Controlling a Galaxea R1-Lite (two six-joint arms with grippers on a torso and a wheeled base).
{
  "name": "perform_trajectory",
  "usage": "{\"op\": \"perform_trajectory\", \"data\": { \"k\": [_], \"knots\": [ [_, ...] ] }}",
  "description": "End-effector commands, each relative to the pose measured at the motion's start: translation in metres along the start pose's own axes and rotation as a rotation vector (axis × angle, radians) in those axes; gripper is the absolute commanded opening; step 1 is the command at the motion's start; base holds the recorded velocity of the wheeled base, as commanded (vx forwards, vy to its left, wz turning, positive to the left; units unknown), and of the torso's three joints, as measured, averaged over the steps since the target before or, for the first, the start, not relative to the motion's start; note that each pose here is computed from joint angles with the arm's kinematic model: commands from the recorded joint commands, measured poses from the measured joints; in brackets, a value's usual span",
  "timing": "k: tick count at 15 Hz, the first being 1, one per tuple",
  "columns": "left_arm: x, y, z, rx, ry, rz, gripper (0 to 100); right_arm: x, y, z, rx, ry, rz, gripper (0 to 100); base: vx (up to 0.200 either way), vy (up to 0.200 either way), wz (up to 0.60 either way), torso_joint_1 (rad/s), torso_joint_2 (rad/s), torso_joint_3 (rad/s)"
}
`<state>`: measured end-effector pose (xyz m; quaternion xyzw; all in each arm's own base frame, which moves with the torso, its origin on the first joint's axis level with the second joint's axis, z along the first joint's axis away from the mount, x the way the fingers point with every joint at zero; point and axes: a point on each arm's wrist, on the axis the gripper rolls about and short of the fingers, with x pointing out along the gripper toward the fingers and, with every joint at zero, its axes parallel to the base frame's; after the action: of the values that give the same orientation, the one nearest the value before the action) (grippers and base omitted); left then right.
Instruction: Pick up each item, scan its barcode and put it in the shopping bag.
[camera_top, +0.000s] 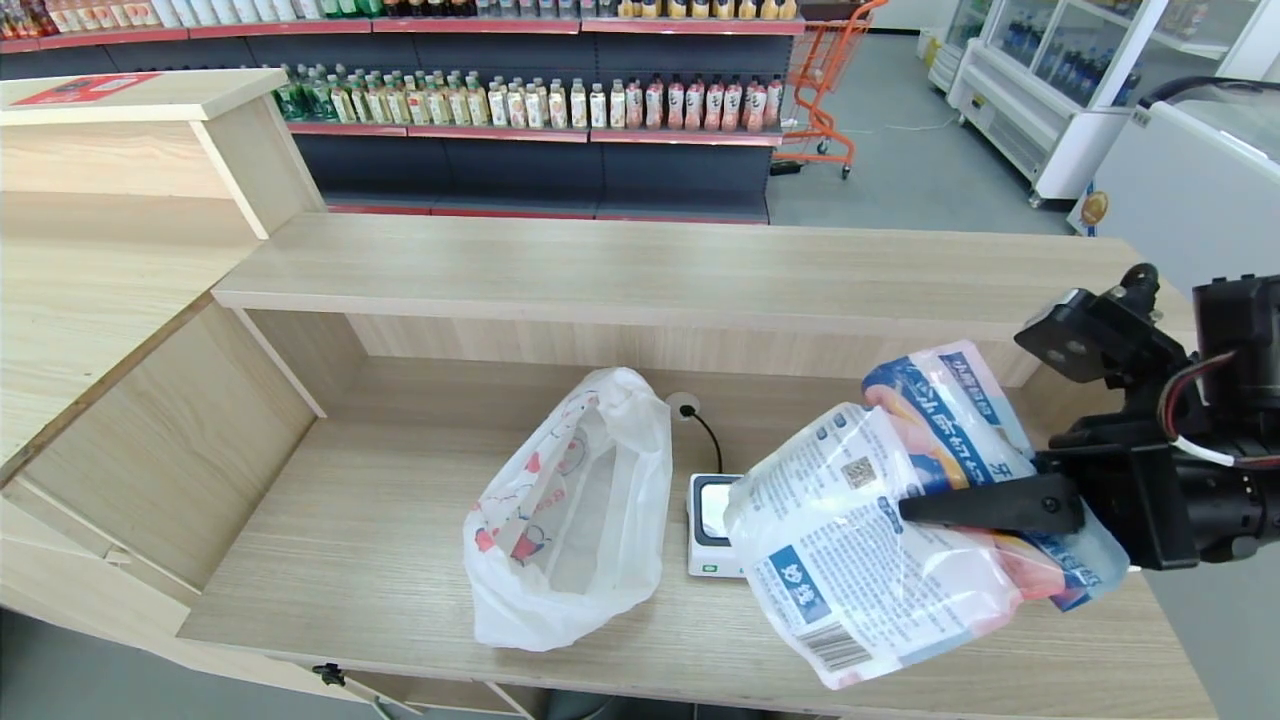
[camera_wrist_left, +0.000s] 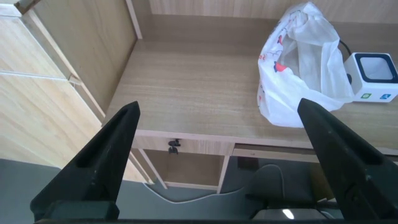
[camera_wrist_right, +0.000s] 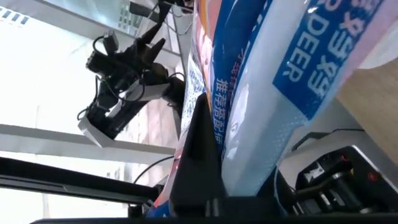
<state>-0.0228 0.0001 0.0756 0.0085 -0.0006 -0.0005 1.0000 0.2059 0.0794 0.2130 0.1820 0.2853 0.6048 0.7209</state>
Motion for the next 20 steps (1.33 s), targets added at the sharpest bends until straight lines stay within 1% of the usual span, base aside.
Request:
{"op": "perform_trajectory", "data": {
  "k": [1, 3, 8, 17, 18, 19, 20],
  "knots": [
    [0.000, 0.000, 0.000, 0.000, 0.000, 0.000, 100, 0.001, 0.012, -0.003, 0.005, 0.008, 0.025, 0, 0.000, 0.000, 0.00, 0.000, 0.00, 0.000],
    [0.000, 0.000, 0.000, 0.000, 0.000, 0.001, 100, 0.005, 0.019, -0.004, 0.029, 0.020, 0.048, 0, 0.000, 0.000, 0.00, 0.000, 0.00, 0.000],
    [0.000, 0.000, 0.000, 0.000, 0.000, 0.001, 100, 0.003, 0.023, -0.012, 0.070, 0.040, 0.044, 0, 0.000, 0.000, 0.00, 0.000, 0.00, 0.000],
    [0.000, 0.000, 0.000, 0.000, 0.001, 0.000, 100, -0.002, 0.027, -0.012, 0.057, 0.019, 0.013, 0, 0.000, 0.000, 0.00, 0.000, 0.00, 0.000],
    [0.000, 0.000, 0.000, 0.000, 0.000, 0.000, 100, -0.003, 0.027, -0.012, 0.047, 0.013, 0.003, 0, 0.000, 0.000, 0.00, 0.000, 0.00, 0.000],
    [0.000, 0.000, 0.000, 0.000, 0.000, 0.000, 100, -0.004, 0.027, -0.010, -0.048, -0.012, -0.058, 0, 0.000, 0.000, 0.00, 0.000, 0.00, 0.000],
    [0.000, 0.000, 0.000, 0.000, 0.000, 0.000, 100, -0.004, 0.023, -0.009, -0.170, -0.026, -0.130, 0, 0.000, 0.000, 0.00, 0.000, 0.00, 0.000]
  ]
}}
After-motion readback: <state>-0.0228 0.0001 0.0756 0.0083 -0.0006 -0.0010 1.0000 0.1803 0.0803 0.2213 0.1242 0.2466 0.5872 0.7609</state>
